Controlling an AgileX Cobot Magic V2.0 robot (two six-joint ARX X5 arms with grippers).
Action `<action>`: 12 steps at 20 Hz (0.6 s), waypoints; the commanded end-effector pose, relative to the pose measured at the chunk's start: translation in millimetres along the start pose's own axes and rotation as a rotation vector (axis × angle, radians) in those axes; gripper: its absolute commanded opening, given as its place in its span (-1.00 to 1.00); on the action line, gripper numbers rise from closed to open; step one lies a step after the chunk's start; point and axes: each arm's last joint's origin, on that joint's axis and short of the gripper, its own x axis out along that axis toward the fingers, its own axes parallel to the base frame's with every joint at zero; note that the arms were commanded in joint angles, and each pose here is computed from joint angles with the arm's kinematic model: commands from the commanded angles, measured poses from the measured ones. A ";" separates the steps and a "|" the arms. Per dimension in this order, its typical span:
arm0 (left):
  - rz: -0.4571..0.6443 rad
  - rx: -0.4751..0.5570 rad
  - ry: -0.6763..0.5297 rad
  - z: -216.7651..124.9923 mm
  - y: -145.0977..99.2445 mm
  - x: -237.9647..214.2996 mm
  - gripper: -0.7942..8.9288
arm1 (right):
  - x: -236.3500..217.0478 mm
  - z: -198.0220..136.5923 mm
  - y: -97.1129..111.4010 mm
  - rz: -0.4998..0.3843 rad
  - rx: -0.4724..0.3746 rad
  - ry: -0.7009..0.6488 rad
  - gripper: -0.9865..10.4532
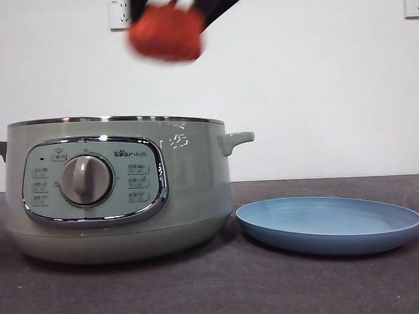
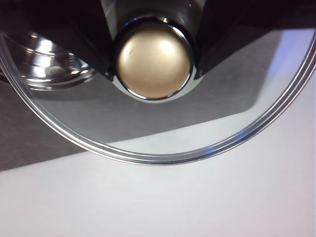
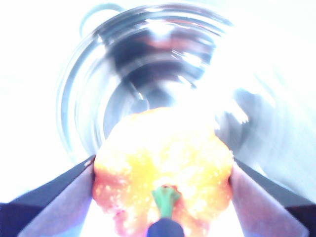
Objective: Take the pumpkin out from the steamer,put the pumpkin in the blue plate,close the lid
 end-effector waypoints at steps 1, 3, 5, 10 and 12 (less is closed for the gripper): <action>-0.056 -0.012 -0.055 9.5 -2.9 4.6 -0.85 | -45.6 -18.1 -17.8 -0.047 0.109 0.002 -0.72; -0.113 -0.006 -0.046 12.2 -10.1 18.6 -0.85 | -86.0 -42.8 -39.2 -0.206 0.244 0.039 -0.72; -0.155 -0.004 -0.047 14.2 -14.9 27.9 -0.85 | -105.3 -62.1 -53.3 -0.368 0.374 0.073 -0.72; -0.243 -0.014 -0.071 18.8 -22.6 40.3 -0.85 | -110.7 -118.0 -60.6 -0.622 0.538 0.094 -0.72; -0.253 -0.016 -0.082 20.3 -23.8 42.8 -0.85 | -96.6 -135.1 -57.6 -0.621 0.544 0.054 -0.72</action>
